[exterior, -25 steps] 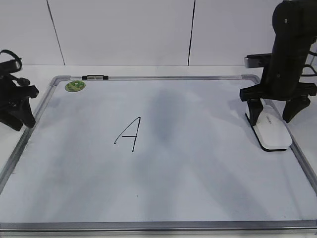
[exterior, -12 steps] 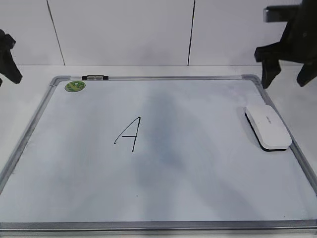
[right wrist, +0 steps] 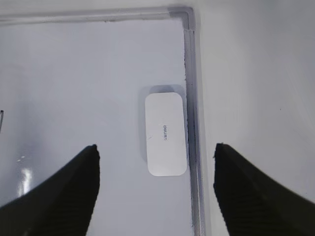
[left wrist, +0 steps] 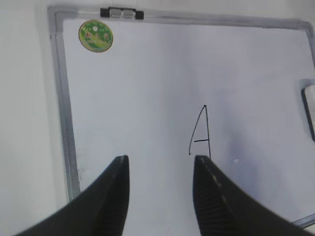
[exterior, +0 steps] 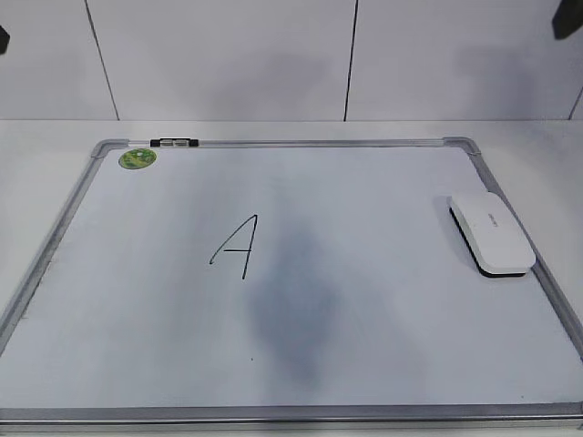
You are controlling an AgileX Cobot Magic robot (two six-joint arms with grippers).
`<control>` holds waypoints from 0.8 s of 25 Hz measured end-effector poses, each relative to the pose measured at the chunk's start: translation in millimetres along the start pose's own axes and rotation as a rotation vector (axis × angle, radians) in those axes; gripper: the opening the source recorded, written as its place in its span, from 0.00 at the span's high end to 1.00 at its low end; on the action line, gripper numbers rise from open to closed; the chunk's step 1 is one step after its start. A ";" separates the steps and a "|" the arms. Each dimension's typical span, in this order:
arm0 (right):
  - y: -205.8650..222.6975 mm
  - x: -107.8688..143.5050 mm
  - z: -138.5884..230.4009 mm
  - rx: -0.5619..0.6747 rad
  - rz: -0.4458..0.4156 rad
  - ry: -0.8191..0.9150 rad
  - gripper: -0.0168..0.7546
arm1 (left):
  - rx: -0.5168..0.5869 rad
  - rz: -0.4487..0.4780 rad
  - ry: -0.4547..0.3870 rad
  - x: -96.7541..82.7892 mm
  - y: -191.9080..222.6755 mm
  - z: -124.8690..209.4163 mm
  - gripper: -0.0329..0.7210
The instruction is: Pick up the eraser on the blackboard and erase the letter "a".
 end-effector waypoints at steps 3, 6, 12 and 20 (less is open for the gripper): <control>-33.8 3.0 5.9 -0.067 -0.034 0.012 0.25 | -0.068 0.006 0.058 -20.6 -29.4 5.3 0.55; -59.9 4.7 20.5 -0.110 -0.060 0.019 0.25 | -0.125 0.007 0.142 -45.5 -58.1 17.5 0.57; -87.2 3.3 72.1 -0.125 -0.083 0.025 0.25 | -0.294 0.002 0.270 -79.0 -134.5 52.6 0.61; -117.6 -0.6 138.1 -0.194 -0.103 0.028 0.25 | -0.608 0.015 0.409 -110.4 -246.0 134.7 0.62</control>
Point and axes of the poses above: a point on each arm's last joint axis where the gripper is mounted, y pointing out along that axis toward the gripper, x along the wrist's bending axis when the last joint is at zero, z = x × y, the point moved 8 cm from there along y, pointing out along that axis toward the gripper, and after that the axes turned 4 degrees about -y, right-handed, at the moved point
